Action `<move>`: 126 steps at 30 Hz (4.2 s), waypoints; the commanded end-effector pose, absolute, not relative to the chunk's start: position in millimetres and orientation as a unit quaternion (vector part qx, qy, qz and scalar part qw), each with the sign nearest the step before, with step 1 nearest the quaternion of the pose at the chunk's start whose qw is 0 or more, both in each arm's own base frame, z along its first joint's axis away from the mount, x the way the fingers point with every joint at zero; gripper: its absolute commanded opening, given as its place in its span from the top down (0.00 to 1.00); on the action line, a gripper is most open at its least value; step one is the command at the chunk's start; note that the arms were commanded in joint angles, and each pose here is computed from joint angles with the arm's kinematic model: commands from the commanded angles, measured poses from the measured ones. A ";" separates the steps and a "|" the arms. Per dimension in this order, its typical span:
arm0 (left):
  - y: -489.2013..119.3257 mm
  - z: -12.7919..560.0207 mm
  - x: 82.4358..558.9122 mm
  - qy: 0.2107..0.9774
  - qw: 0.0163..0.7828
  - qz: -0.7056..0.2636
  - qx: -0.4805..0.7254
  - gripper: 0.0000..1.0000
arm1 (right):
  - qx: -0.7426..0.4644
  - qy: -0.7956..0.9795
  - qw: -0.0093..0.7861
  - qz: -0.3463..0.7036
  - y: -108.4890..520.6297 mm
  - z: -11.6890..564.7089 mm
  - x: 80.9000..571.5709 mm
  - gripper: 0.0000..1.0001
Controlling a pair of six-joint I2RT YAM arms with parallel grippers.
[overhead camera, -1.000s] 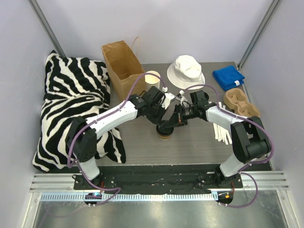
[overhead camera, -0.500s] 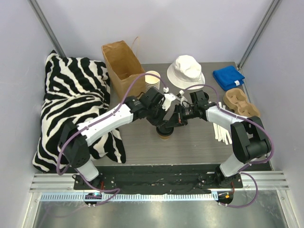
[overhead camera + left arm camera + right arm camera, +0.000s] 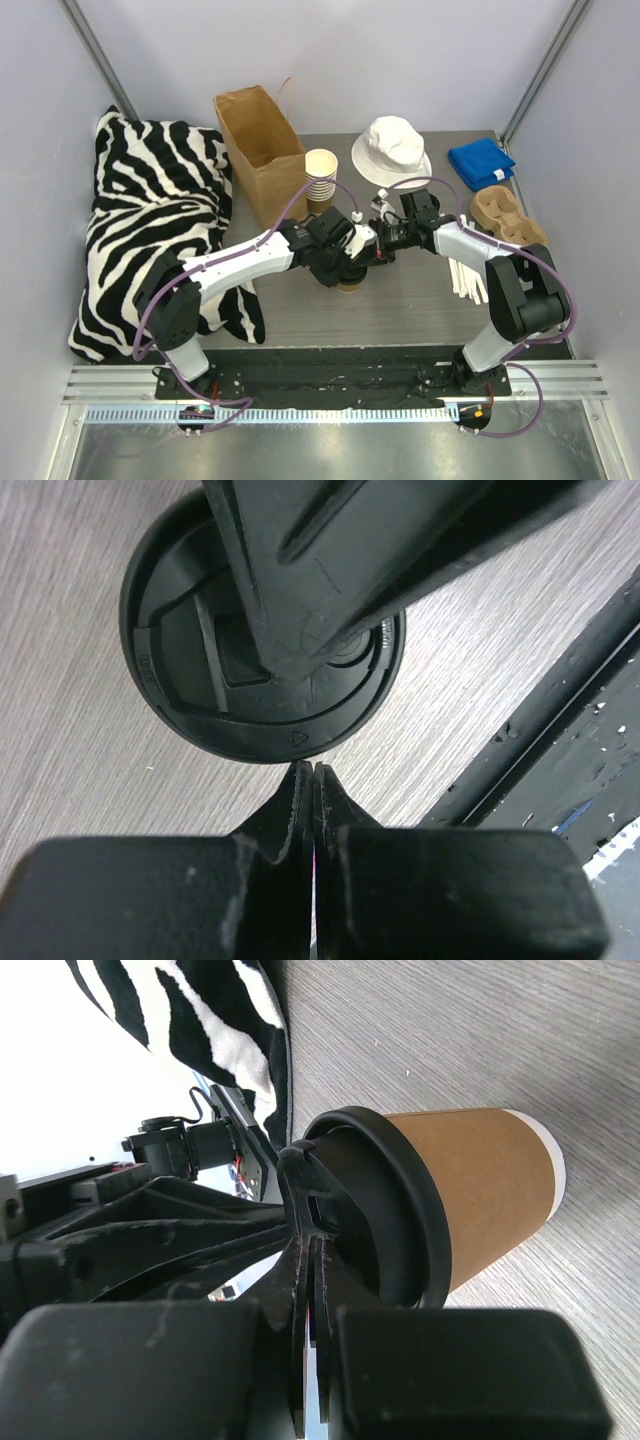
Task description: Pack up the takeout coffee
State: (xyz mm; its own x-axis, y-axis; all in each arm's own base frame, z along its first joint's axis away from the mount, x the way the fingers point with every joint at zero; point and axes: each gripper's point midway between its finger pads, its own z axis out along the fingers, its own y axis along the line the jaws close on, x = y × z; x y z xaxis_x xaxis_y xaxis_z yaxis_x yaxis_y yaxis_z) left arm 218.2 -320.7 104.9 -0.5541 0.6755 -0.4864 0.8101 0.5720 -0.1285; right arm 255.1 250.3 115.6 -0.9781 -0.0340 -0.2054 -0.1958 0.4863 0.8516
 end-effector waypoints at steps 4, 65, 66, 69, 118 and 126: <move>-335.6 151.4 233.8 0.840 0.263 -0.195 0.431 1.00 | -0.063 0.883 0.091 0.456 242.0 92.8 260.6 0.96; -243.0 345.6 242.1 0.774 0.396 -0.371 0.328 0.15 | -0.259 0.896 0.285 0.221 239.0 175.6 293.0 0.00; -233.5 346.3 248.2 0.778 0.401 -0.371 0.311 0.15 | -0.269 0.896 0.286 0.208 240.8 173.9 290.8 0.00; -218.3 350.3 248.7 0.782 0.410 -0.372 0.286 0.15 | -0.299 0.896 0.286 0.161 247.3 165.5 287.6 0.00; -216.8 342.2 257.0 0.791 0.410 -0.369 0.263 0.14 | -0.387 0.887 0.237 0.087 261.2 115.9 259.4 0.22; -216.9 341.2 259.2 0.794 0.408 -0.369 0.260 0.14 | -0.390 0.886 0.238 0.079 257.7 115.3 259.1 0.22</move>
